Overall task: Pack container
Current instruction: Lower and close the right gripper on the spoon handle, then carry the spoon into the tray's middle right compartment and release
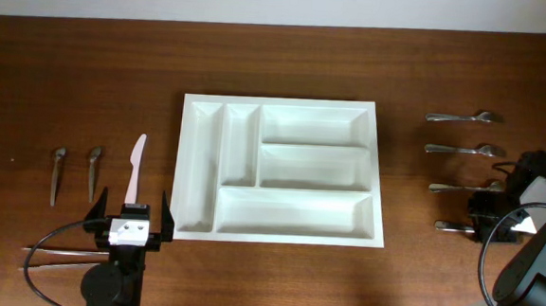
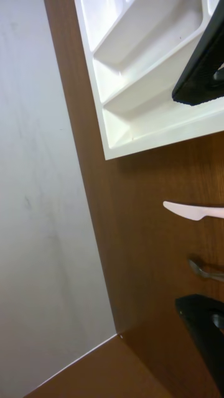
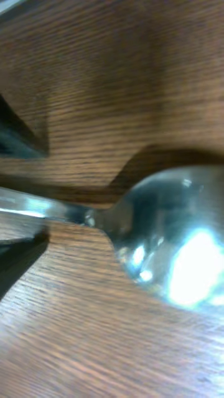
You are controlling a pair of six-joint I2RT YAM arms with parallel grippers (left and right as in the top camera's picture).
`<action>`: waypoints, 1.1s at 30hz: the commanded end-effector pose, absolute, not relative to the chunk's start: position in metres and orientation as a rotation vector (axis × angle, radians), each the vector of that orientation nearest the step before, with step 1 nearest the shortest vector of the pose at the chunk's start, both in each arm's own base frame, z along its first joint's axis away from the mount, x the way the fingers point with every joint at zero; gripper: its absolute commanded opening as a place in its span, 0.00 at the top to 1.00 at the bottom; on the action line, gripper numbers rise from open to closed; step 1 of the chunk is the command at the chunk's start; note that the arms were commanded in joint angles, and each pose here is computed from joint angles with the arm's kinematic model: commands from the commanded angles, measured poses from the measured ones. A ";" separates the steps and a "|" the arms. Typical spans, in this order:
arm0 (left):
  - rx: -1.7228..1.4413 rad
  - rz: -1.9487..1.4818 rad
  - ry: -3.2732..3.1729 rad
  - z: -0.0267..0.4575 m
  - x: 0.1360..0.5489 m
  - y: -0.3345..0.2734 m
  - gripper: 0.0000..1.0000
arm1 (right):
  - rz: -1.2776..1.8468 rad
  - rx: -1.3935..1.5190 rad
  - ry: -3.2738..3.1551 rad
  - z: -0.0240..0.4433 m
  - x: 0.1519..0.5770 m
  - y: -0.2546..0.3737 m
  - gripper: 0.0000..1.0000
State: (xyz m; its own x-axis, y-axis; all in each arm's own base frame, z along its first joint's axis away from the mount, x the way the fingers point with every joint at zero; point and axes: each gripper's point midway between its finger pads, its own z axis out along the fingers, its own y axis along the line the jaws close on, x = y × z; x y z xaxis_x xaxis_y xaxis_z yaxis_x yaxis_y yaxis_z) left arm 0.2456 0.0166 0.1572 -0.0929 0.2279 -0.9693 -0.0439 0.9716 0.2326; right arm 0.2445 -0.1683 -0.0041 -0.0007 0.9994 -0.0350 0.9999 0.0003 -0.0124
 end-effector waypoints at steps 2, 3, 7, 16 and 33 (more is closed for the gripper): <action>0.144 0.234 1.650 0.156 0.245 0.017 0.01 | -0.118 2.246 2.234 -0.014 0.229 -0.165 0.79; 0.144 0.234 1.650 0.156 0.245 0.017 0.01 | -0.119 2.246 2.235 -0.014 0.229 -0.165 0.87; 0.143 0.235 1.650 0.156 0.245 0.017 0.01 | -0.117 2.221 2.260 -0.013 0.230 -0.165 0.96; 0.144 0.234 1.650 0.156 0.245 0.017 0.01 | -0.087 2.123 2.279 0.030 0.255 -0.179 0.96; 0.144 0.234 1.650 0.156 0.245 0.017 0.01 | 0.396 1.893 2.306 0.126 0.375 -0.058 0.96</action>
State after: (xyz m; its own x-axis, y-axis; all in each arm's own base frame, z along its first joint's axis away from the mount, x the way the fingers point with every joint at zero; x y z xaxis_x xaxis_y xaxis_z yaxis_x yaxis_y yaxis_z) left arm 0.2456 0.0166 0.1572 -0.0929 0.2279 -0.9693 -0.0439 0.9716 0.2326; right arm 0.3603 -0.0937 0.1147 -0.1987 0.9799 0.0192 0.9548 0.1891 0.2295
